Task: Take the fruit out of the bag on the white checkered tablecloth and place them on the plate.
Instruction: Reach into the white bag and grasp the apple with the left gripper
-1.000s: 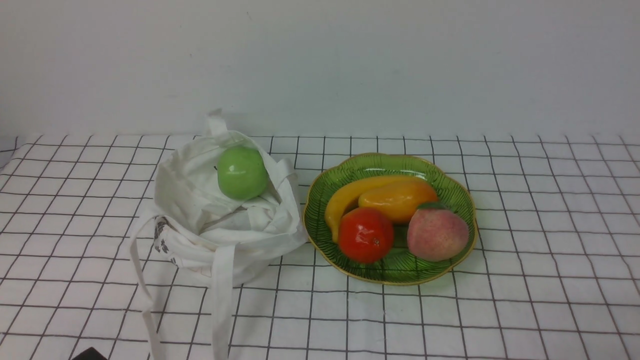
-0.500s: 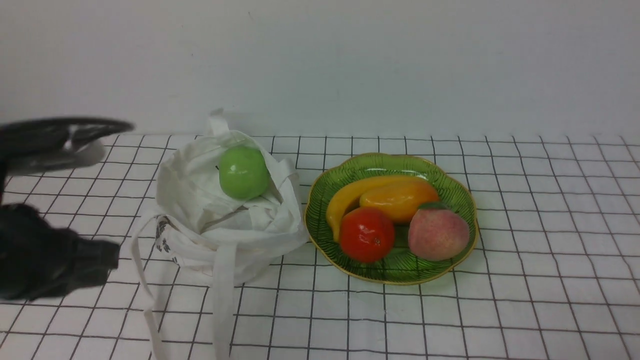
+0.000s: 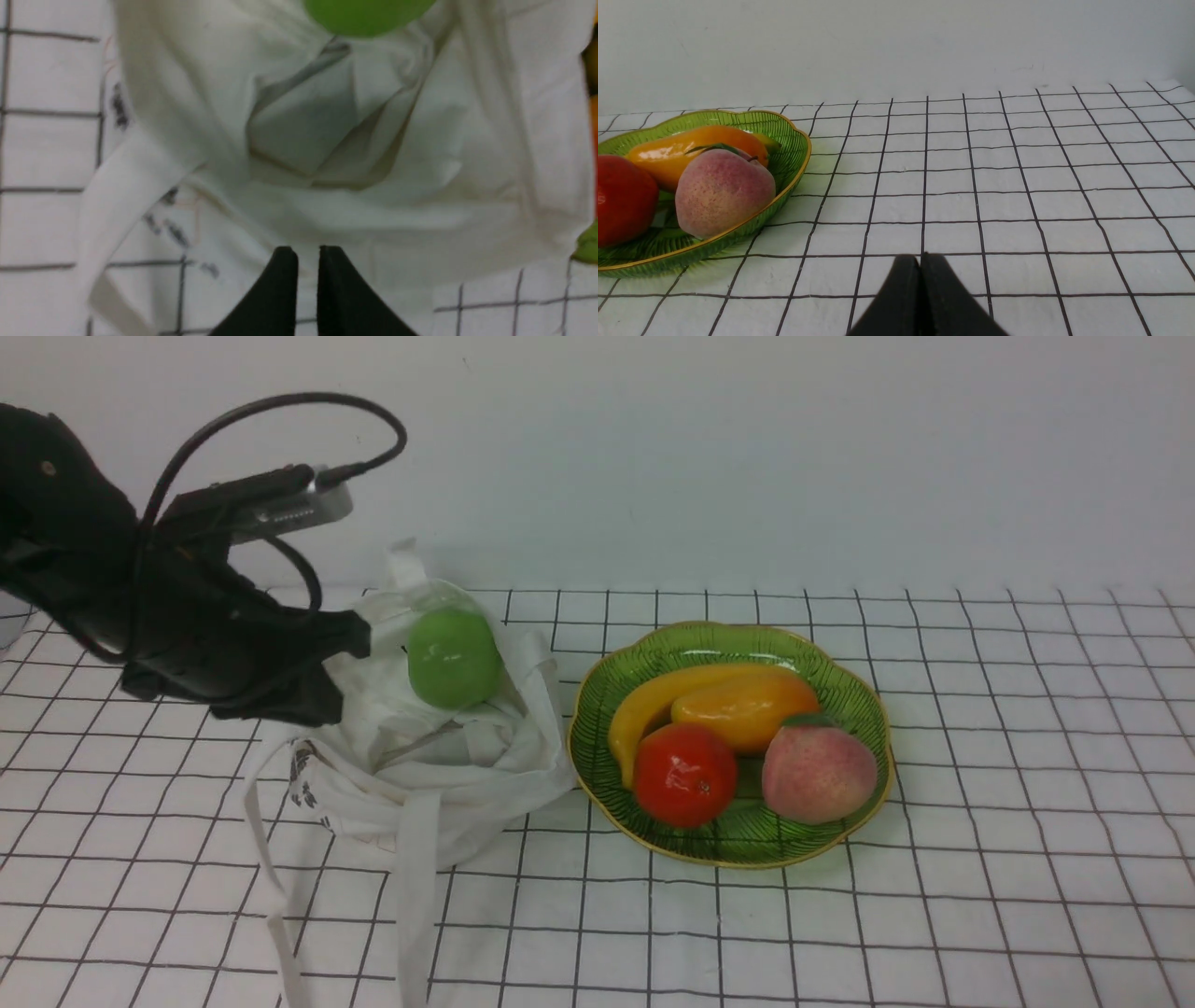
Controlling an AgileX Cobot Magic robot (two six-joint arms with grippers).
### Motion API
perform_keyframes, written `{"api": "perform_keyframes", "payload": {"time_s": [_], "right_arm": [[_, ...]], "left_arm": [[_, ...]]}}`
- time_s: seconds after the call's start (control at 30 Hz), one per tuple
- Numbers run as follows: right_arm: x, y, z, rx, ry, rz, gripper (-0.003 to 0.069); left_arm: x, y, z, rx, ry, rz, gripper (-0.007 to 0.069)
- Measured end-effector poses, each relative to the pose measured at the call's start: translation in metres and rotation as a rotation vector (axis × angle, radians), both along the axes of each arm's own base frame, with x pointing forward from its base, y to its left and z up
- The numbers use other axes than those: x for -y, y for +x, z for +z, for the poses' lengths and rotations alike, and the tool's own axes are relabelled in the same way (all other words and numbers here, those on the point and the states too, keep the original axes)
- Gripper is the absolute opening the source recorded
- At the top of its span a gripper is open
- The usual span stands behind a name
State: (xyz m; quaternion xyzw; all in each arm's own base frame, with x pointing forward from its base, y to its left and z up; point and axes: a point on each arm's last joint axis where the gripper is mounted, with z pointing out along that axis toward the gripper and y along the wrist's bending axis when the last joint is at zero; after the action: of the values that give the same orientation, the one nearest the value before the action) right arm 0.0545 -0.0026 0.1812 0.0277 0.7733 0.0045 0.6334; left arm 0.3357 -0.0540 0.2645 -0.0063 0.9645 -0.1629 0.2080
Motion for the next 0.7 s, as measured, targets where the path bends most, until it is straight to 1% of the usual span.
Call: {"api": "perform_keyframes", "payload": {"time_s": [0.03, 0.07, 0.1, 0.13, 0.17, 0.23, 0.27, 0.37, 0.4, 0.43, 0.5, 0.6, 0.7], "right_arm": [[0.000, 0.000, 0.000, 0.000, 0.000, 0.000, -0.0014], [0.000, 0.000, 0.000, 0.000, 0.000, 0.000, -0.0014], [0.000, 0.000, 0.000, 0.000, 0.000, 0.000, -0.0014], [0.000, 0.000, 0.000, 0.000, 0.000, 0.000, -0.0014], [0.000, 0.000, 0.000, 0.000, 0.000, 0.000, -0.0014], [0.000, 0.000, 0.000, 0.000, 0.000, 0.000, -0.0014], [0.000, 0.000, 0.000, 0.000, 0.000, 0.000, -0.0014], [0.000, 0.000, 0.000, 0.000, 0.000, 0.000, -0.0014], [0.000, 0.000, 0.000, 0.000, 0.000, 0.000, -0.0014], [0.000, 0.000, 0.000, 0.000, 0.000, 0.000, -0.0014], [0.000, 0.000, 0.000, 0.000, 0.000, 0.000, -0.0014], [0.000, 0.000, 0.000, 0.000, 0.000, 0.000, -0.0014], [0.000, 0.000, 0.000, 0.000, 0.000, 0.000, -0.0014]], "left_arm": [[0.007, 0.009, -0.003, 0.025, -0.009, -0.030, 0.0129], [0.008, 0.011, -0.004, 0.029, -0.010, -0.035, 0.0129], [0.018, 0.021, -0.007, 0.057, -0.001, -0.080, 0.0197], [0.020, 0.025, -0.008, 0.074, 0.006, -0.104, 0.0236], [0.024, 0.030, -0.011, 0.092, 0.017, -0.132, 0.0300], [0.028, 0.042, -0.017, 0.132, 0.042, -0.170, 0.0405], [0.029, 0.046, -0.019, 0.147, 0.049, -0.175, 0.0440], [0.029, 0.063, -0.029, 0.222, 0.080, -0.166, 0.0619], [0.029, 0.064, -0.030, 0.226, 0.081, -0.162, 0.0619], [0.029, 0.068, -0.034, 0.241, 0.088, -0.153, 0.0653], [0.028, 0.075, -0.044, 0.264, 0.098, -0.134, 0.0680], [0.029, 0.081, -0.056, 0.260, 0.084, -0.105, 0.0683], [0.031, 0.084, -0.065, 0.241, 0.034, -0.065, 0.0684]]}}
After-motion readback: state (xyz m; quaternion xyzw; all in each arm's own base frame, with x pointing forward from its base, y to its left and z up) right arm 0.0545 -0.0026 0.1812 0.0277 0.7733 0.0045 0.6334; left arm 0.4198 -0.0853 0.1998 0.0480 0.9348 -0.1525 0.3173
